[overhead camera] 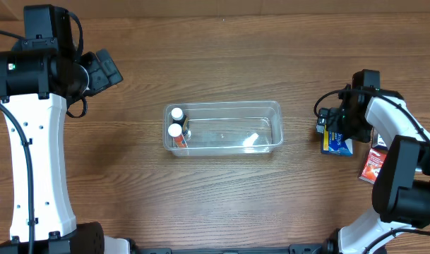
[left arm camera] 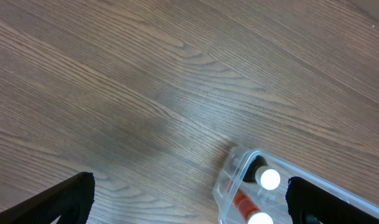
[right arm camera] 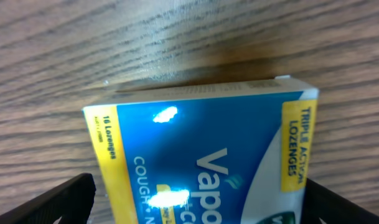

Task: Pack container
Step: 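Grasp the blue VapoDrops box with the right gripper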

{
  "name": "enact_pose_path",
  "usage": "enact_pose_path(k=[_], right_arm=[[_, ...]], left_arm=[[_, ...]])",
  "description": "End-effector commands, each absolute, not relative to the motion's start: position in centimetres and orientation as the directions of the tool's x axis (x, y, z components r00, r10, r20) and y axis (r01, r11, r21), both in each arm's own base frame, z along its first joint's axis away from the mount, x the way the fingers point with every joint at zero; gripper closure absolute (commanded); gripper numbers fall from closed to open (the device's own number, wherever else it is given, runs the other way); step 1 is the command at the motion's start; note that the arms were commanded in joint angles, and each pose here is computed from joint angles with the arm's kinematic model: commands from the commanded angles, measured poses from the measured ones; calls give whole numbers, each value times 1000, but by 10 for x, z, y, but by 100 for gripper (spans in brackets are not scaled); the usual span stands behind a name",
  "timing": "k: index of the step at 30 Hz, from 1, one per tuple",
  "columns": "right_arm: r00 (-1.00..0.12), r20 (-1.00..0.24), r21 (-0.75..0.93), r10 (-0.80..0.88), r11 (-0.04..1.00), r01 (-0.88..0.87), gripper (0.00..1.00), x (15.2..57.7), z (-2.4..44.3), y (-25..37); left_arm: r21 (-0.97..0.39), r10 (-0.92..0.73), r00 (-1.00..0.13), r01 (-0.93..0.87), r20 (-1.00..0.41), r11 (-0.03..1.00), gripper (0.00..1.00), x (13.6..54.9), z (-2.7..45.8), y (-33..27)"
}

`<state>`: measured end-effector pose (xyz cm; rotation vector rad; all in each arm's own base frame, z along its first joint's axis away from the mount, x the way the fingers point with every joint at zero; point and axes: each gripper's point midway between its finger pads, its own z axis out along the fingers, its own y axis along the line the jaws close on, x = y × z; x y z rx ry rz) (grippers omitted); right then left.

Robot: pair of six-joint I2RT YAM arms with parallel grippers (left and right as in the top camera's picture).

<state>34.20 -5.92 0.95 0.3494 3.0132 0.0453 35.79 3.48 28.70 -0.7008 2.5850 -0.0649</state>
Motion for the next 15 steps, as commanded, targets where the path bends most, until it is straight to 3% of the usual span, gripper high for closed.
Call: enact_pose_path(k=[1, 11, 15], right_arm=[[-970, -81, 32, 230, 973, 228, 0, 329, -5, -59], [-969, -96, 37, 230, 973, 227, 1, 331, -7, -59], [-968, -105, 37, 230, 973, 227, 14, 334, -6, -59]], left_arm=[[-169, -473, -762, -448, -442, 878, 0, 357, 297, 34], [-169, -473, -762, -448, -442, 878, 0, 357, 297, 34], [-169, -473, -762, -448, -442, 878, 0, 357, 297, 34]])
